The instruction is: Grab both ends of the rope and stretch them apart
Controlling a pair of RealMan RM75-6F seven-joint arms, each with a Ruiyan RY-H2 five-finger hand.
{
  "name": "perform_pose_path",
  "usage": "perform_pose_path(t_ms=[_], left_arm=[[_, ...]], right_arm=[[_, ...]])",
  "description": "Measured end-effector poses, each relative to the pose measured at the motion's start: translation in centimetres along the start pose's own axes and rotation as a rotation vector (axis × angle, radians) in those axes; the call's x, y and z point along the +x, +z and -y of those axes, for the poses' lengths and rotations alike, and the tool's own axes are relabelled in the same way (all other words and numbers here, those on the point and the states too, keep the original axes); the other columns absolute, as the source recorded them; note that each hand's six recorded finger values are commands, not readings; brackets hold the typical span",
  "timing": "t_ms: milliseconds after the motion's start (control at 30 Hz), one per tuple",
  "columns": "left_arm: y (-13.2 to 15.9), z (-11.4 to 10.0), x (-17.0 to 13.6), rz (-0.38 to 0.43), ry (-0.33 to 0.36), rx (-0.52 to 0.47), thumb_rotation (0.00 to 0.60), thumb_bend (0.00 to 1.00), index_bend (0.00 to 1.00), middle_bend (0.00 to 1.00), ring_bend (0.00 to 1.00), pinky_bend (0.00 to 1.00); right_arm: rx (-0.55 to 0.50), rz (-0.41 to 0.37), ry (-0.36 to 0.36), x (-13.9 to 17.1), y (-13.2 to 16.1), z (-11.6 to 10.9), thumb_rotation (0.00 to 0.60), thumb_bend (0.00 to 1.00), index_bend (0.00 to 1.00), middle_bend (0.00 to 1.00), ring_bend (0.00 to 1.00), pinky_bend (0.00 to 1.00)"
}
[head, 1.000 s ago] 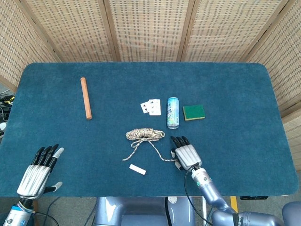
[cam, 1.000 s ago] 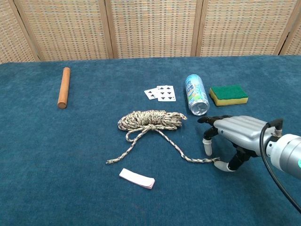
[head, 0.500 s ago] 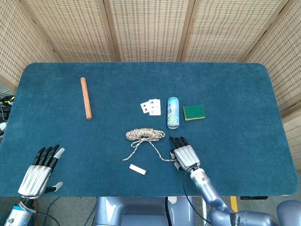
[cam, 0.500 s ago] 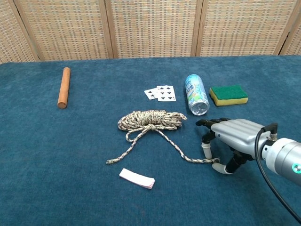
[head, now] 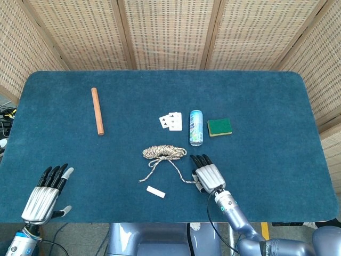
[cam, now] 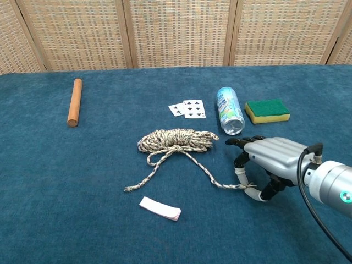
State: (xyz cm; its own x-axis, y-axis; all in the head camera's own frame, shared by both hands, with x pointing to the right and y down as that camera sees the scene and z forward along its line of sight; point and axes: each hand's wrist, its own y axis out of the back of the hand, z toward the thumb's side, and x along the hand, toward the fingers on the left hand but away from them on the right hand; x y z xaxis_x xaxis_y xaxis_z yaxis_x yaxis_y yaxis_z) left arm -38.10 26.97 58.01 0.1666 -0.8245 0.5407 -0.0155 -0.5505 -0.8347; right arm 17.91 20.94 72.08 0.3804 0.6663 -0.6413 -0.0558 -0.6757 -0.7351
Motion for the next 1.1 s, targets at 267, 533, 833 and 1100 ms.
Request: perform_pose_path(t_ms=[267,533,833,1100], left_arm=[[1.1,-0.2,1.6,0.053,0.012,0.040,0.600,0.00,0.00,0.00,0.00,0.00],[5.2,-0.1,7.2,0.257,0.114,0.262,0.600,0.00,0.18,0.00,0.00,0.00],[10.8,2.7,12.9,0.482,0.175,0.439,0.600,0.07,0.39,0.00,0.00,0.00],[15.4,4.8,15.6,0.635,0.165,0.453,0.600,0.11,0.43,0.00,0.00,0.00]], right_arm=[[0.058,-0.014,-0.024,-0.3,-0.5,-1.3,0.600,0.49,0.64,0.00,0.00,0.00],[0.151,-0.036,-0.051,-0.4,-0.5,-2.3,0.600,0.49,0.65,0.00,0.00,0.00],[0.186,-0.046,-0.039,-0.7,-0.5,-2.1,0.600,0.49,0.65,0.00,0.00,0.00],[0.190,-0.049,-0.025,-1.2,-0.3,-1.9,0.600,0.49,0.65,0.00,0.00,0.00]])
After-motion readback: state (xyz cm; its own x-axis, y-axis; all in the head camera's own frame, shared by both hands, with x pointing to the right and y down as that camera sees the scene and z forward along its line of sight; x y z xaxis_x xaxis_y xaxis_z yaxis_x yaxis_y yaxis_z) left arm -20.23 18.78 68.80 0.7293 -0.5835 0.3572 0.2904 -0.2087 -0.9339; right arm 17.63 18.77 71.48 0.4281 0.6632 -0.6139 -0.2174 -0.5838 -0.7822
